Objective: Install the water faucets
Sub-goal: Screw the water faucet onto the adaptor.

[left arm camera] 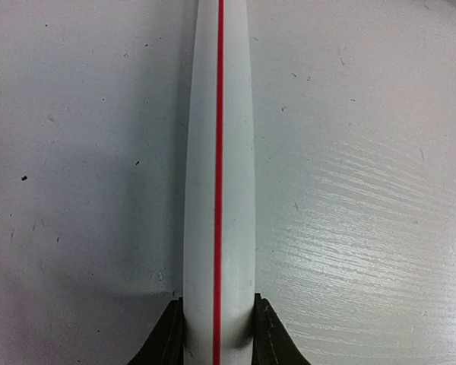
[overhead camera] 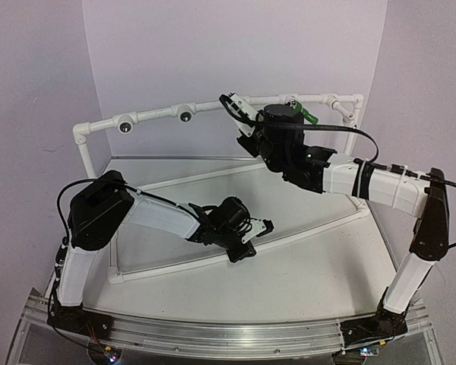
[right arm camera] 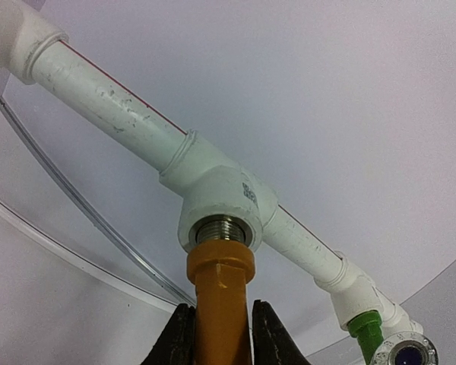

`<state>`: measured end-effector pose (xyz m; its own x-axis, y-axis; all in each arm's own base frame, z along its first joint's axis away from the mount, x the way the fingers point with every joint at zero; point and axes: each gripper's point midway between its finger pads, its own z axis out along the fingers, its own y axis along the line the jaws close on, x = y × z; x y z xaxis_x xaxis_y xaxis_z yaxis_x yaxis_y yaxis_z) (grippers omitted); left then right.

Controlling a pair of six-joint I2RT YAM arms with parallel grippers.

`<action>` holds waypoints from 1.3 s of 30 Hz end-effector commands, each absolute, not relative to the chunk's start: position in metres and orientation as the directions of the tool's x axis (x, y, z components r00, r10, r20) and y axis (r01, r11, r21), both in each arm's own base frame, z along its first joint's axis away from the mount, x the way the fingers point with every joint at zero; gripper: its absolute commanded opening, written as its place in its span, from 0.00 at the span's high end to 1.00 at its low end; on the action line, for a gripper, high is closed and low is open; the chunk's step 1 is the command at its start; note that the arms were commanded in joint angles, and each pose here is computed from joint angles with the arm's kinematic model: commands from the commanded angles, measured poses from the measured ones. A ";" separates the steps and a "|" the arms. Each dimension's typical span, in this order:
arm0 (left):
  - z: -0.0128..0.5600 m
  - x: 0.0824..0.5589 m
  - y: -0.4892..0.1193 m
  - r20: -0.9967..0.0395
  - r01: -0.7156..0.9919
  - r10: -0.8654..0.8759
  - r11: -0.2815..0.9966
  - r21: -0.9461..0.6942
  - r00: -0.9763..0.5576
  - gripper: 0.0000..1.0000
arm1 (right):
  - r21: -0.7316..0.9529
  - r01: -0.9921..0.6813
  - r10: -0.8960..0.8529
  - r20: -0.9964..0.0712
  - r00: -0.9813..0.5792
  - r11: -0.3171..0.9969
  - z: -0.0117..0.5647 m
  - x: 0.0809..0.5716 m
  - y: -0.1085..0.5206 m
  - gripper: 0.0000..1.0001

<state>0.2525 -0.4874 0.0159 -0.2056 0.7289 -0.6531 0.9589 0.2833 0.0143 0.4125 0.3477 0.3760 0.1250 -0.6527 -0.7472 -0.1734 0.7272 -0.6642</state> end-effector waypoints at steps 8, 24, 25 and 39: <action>-0.039 0.165 -0.478 -0.490 0.986 0.858 0.106 -0.129 -0.156 1.00 | -0.564 -0.190 -0.523 -0.822 0.227 0.804 0.429 0.408 0.369 1.00; -0.039 0.164 -0.477 -0.488 0.986 0.860 0.102 -0.129 -0.152 1.00 | -0.485 -0.206 -0.451 -0.872 0.190 0.850 0.422 0.416 0.364 1.00; -0.038 0.164 -0.478 -0.489 0.987 0.859 0.101 -0.128 -0.151 1.00 | -0.475 -0.212 -0.441 -0.878 0.188 0.854 0.422 0.416 0.364 1.00; -0.038 0.161 -0.478 -0.487 0.987 0.861 0.096 -0.128 -0.147 1.00 | -0.340 -0.255 -0.311 -0.939 0.148 0.905 0.420 0.422 0.361 1.00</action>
